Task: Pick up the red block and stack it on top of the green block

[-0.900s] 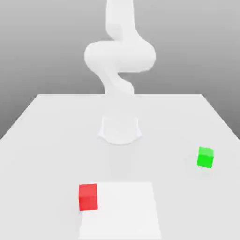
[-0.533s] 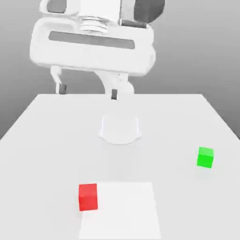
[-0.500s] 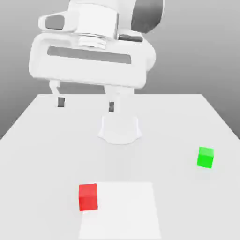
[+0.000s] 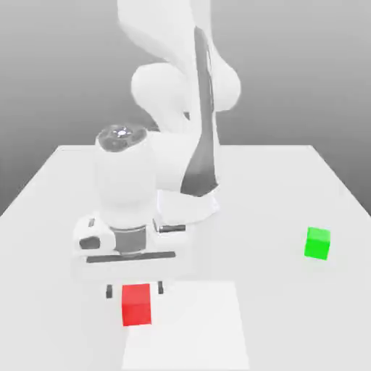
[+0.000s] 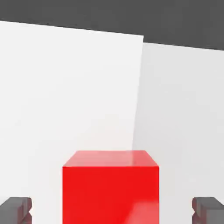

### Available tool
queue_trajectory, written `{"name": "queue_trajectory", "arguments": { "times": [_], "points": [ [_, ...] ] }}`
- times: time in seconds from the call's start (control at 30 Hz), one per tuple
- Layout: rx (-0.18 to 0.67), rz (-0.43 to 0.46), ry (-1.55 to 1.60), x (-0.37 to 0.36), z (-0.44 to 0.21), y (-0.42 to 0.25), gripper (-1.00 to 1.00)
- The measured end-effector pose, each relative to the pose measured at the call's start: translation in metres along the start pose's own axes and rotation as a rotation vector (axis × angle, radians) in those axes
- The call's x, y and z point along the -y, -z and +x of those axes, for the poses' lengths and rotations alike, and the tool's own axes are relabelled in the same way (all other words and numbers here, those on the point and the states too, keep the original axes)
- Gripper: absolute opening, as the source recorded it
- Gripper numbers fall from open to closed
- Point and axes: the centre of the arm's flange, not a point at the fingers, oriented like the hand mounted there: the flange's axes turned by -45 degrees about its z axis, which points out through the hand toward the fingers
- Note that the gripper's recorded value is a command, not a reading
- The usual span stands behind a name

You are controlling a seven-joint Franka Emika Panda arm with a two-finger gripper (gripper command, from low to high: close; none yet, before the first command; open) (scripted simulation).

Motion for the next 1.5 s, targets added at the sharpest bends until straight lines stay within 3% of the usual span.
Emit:
{"name": "queue_trajectory", "arguments": {
  "times": [0.23, 0.43, 0.73, 1.07, 1.17, 1.5],
  "points": [
    [0.001, 0.0, 0.0, 0.0, 0.0, 0.0, -1.0],
    [0.0, 0.001, 0.002, 0.001, 0.0, 0.055, -1.0],
    [-0.02, 0.032, 0.329, 0.202, 0.001, 0.093, -1.0],
    [-0.006, 0.018, 0.682, 0.378, -0.115, 0.103, -1.0],
    [0.002, -0.004, 0.767, 0.406, -0.154, 0.099, -1.0],
    [0.01, -0.08, 0.771, 0.408, -0.152, 0.069, -1.0]
  ]
}}
